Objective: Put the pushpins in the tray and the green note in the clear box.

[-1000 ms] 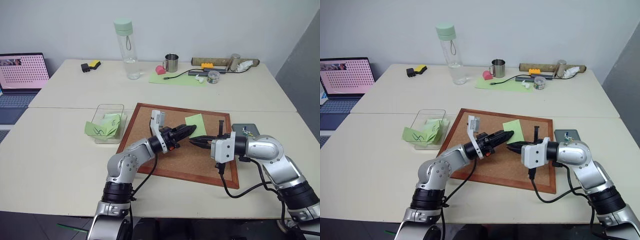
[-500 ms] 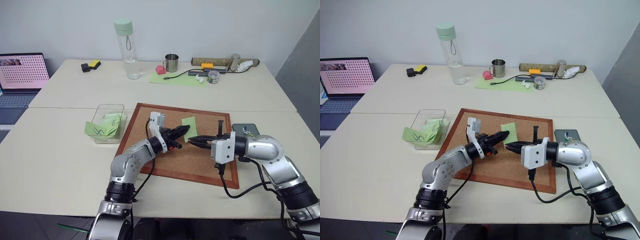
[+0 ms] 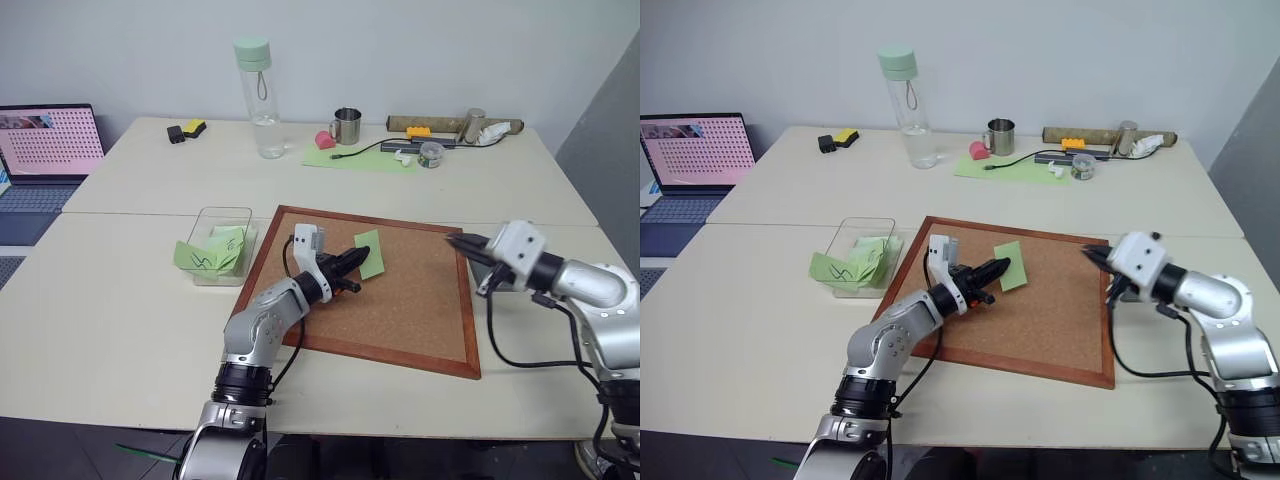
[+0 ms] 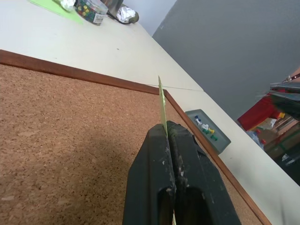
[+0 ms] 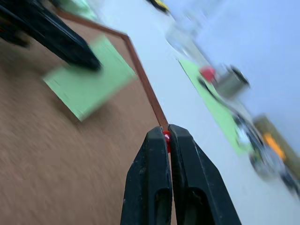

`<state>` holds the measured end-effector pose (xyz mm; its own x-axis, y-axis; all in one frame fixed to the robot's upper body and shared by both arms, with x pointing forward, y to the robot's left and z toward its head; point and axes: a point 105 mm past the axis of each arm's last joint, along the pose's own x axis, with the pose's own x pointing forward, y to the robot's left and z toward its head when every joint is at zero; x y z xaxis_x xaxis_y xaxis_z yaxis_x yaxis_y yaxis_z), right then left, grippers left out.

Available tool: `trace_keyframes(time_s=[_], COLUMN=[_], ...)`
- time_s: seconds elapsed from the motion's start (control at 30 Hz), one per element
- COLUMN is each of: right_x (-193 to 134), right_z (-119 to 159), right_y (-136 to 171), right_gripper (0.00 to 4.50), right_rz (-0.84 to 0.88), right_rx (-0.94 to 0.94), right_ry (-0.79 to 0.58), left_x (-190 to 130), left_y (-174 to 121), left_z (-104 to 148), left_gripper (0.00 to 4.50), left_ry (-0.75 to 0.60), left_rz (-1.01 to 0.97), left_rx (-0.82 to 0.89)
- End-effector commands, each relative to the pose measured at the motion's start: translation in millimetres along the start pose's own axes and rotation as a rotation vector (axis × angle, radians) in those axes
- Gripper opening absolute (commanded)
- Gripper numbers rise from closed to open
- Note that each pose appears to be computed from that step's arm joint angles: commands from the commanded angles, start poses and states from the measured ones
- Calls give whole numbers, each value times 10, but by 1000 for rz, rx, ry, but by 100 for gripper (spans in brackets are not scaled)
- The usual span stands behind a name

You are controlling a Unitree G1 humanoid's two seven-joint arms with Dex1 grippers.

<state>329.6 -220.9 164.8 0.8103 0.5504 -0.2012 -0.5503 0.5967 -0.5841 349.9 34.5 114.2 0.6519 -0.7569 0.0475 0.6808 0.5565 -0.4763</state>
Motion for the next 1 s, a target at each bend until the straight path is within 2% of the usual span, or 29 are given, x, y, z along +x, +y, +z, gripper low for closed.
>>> trace_keyframes(time_s=[0.03,0.27,0.47,0.5,0.73,0.83,0.93,1.0], right_x=[-170,-194,-209,-206,-187,-180,-154,-106], right_z=[-341,-708,-782,-777,-709,-575,-369,-187], right_y=[-216,-228,-242,-244,-236,-278,-271,-201], right_gripper=[0,0,120,152,298,360,414,414], right_rz=[-128,-198,-221,-221,-213,-199,-128,-38], right_rx=[113,264,312,312,317,274,174,113], right_ry=[157,291,323,322,301,255,191,129], left_x=[18,30,23,22,21,2,-82,-211], left_y=[-99,-142,-149,-148,-150,-169,-237,-271], left_z=[106,116,106,106,125,205,388,554], left_gripper=[3,3,0,0,0,0,0,0], left_ry=[-29,-26,-17,-17,-20,-38,-76,-120], left_rz=[-37,-49,-51,-50,-50,-47,-44,-19], left_rx=[54,86,106,107,112,142,218,244])
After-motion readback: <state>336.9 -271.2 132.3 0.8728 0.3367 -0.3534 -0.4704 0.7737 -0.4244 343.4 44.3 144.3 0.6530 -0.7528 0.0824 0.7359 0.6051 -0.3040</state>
